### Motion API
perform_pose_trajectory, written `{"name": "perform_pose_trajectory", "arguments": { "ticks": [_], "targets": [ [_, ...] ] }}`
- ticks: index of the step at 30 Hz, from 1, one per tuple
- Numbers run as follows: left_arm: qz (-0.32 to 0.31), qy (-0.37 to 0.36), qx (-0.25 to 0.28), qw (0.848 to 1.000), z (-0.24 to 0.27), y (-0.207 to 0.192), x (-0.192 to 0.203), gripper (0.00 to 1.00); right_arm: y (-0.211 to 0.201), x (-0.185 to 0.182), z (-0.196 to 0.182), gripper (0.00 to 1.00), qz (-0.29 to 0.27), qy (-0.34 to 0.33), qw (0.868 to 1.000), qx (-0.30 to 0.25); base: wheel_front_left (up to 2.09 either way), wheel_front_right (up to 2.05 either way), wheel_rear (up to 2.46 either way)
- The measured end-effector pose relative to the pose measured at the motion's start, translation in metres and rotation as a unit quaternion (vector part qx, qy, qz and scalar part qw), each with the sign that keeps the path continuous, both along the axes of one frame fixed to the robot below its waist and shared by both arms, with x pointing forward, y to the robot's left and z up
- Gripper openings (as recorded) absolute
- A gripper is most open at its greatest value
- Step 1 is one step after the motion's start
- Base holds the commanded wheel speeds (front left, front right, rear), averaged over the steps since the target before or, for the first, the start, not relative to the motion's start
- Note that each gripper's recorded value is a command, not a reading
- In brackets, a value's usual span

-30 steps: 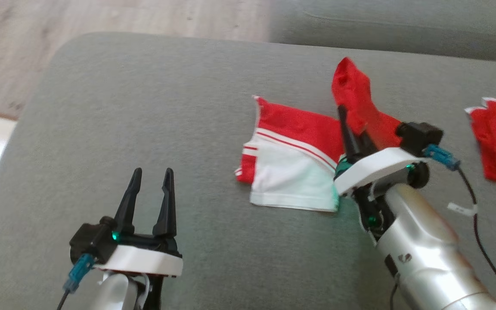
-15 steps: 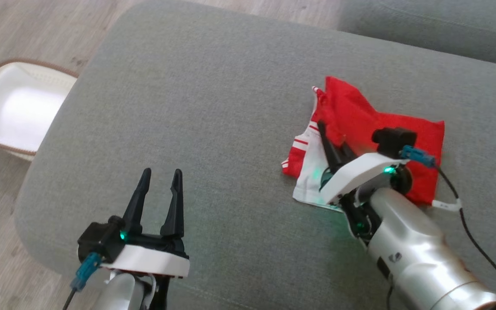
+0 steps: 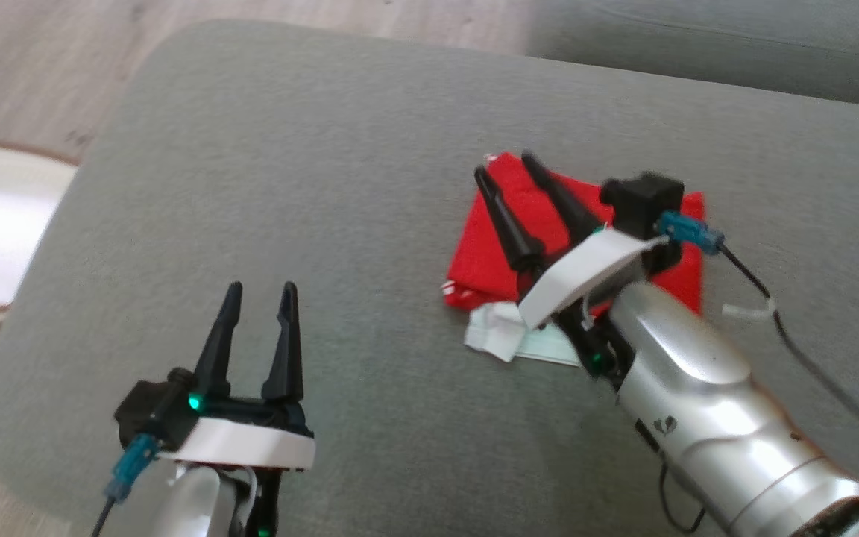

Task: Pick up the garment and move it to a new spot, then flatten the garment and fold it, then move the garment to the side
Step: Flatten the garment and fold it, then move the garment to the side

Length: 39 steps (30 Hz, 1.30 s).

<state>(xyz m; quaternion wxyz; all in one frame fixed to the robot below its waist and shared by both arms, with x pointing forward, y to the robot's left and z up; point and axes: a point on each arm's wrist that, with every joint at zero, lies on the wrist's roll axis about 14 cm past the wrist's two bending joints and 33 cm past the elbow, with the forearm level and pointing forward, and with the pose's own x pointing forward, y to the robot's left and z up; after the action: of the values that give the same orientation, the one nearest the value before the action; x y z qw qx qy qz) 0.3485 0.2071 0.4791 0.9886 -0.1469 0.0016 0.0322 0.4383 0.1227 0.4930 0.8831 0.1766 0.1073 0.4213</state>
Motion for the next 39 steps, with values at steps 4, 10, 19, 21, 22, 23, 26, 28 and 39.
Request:
{"name": "perform_pose_trajectory", "arguments": {
  "ticks": [4,10,19,21,22,23,26,28,39],
  "targets": [
    [-0.021,-0.024,-0.002,0.999,0.014,-0.012,0.014,1.00,-0.030,0.022,0.027,1.00,-0.037,-0.112,0.992,-0.047,0.00,0.00,0.00],
    [-0.067,-0.054,-0.007,0.996,0.031,-0.042,0.038,1.00,-0.136,0.036,0.022,1.00,-0.177,-0.161,0.964,-0.115,0.00,0.00,0.00],
    [-0.102,-0.064,-0.015,0.993,0.035,-0.067,0.052,1.00,-0.231,0.012,0.020,1.00,-0.297,-0.179,0.925,-0.158,0.00,0.00,0.00],
    [-0.107,-0.064,-0.024,0.992,0.035,-0.071,0.053,1.00,-0.244,0.007,0.019,1.00,-0.315,-0.176,0.919,-0.159,0.00,0.00,0.00],
    [-0.110,-0.062,-0.024,0.992,0.034,-0.073,0.054,1.00,-0.250,0.004,0.018,1.00,-0.323,-0.173,0.917,-0.158,0.00,0.00,0.00],
    [-0.112,-0.061,-0.025,0.992,0.033,-0.074,0.054,1.00,-0.255,0.000,0.017,1.00,-0.332,-0.168,0.916,-0.153,0.00,0.00,0.00],
    [-0.113,-0.058,-0.025,0.992,0.031,-0.075,0.054,1.00,-0.263,-0.007,0.013,1.00,-0.346,-0.152,0.916,-0.137,0.00,0.00,0.00],
    [-0.113,-0.053,-0.021,0.992,0.028,-0.075,0.053,1.00,-0.266,-0.015,0.008,1.00,-0.351,-0.140,0.916,-0.132,0.00,0.00,0.00],
    [-0.101,-0.037,-0.018,0.994,0.017,-0.067,0.044,1.00,-0.259,-0.018,-0.005,1.00,-0.341,-0.124,0.922,-0.135,0.00,0.00,0.00]
  ]
}}
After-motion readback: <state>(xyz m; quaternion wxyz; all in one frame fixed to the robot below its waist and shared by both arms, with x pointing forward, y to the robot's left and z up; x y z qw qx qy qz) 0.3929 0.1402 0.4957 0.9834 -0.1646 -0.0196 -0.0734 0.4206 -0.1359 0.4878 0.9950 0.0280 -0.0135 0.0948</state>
